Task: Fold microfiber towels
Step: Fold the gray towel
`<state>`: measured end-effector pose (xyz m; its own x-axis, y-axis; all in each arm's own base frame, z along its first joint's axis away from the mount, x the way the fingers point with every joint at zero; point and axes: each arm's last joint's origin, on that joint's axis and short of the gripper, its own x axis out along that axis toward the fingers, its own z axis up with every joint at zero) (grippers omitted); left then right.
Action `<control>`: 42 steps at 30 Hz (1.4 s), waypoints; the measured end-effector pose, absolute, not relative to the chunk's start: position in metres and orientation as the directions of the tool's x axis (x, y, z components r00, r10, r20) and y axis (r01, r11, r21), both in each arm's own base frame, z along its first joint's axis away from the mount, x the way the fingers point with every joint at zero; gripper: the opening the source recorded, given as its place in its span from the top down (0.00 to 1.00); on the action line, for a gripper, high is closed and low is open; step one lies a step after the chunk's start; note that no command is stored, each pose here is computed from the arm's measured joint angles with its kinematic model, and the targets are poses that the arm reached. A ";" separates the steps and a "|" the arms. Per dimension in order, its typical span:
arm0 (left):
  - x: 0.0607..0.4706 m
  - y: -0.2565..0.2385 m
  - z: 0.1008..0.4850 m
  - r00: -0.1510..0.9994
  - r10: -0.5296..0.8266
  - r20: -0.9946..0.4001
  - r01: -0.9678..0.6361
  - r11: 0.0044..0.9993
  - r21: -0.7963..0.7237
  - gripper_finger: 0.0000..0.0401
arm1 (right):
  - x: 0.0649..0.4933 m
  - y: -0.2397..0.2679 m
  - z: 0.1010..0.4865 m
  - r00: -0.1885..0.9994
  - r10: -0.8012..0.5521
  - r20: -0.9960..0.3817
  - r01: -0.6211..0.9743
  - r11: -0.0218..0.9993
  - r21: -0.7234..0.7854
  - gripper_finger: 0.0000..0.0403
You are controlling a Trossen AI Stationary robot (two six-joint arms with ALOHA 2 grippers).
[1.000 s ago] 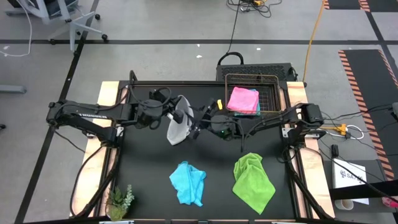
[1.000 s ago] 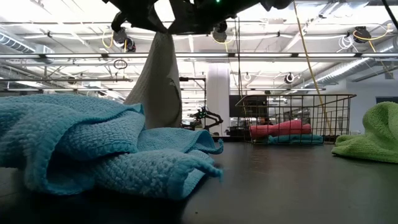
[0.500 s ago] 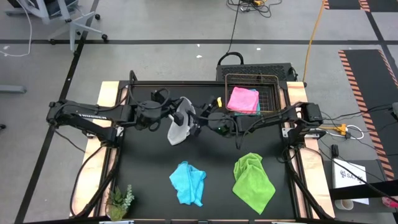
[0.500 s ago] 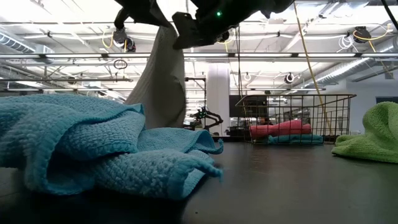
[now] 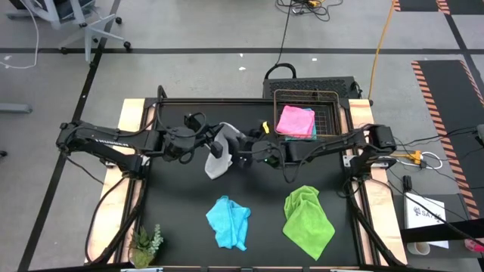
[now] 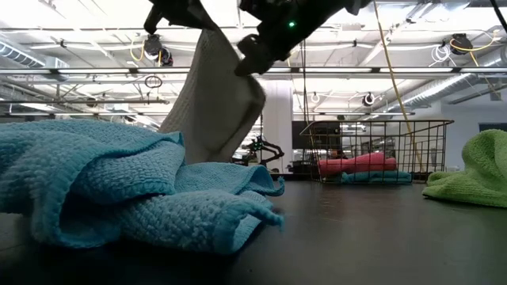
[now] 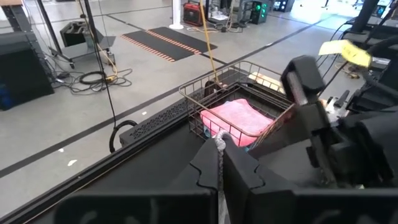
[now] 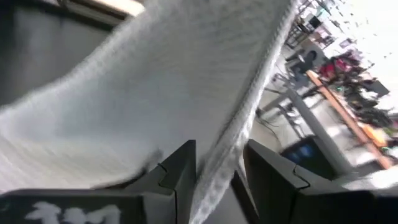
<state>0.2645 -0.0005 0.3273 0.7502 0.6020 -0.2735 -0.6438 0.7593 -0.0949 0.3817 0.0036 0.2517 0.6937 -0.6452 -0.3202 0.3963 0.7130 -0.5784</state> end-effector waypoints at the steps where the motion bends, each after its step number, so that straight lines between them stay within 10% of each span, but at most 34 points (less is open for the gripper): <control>1: 0.264 -0.001 0.327 0.749 0.602 -0.277 -0.644 0.759 -0.092 0.99 | 0.380 0.004 0.253 0.685 -0.653 -0.323 0.392 0.704 -0.591 0.68; 29: 0.265 0.009 0.329 0.734 0.628 -0.258 -0.659 0.751 -0.047 0.99 | 0.382 0.030 0.249 0.773 -0.525 -0.355 0.392 0.836 -0.383 0.73; 42: 0.266 0.014 0.330 0.730 0.636 -0.249 -0.667 0.743 -0.058 0.97 | 0.397 0.028 0.251 0.762 -0.620 -0.187 0.482 0.735 -0.477 0.75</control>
<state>0.2657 0.0140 0.3301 0.7299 0.6365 -0.2492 -0.6673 0.7426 -0.0577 0.3965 0.0281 0.2508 0.7617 -0.6203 -0.1872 0.4816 0.7353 -0.4769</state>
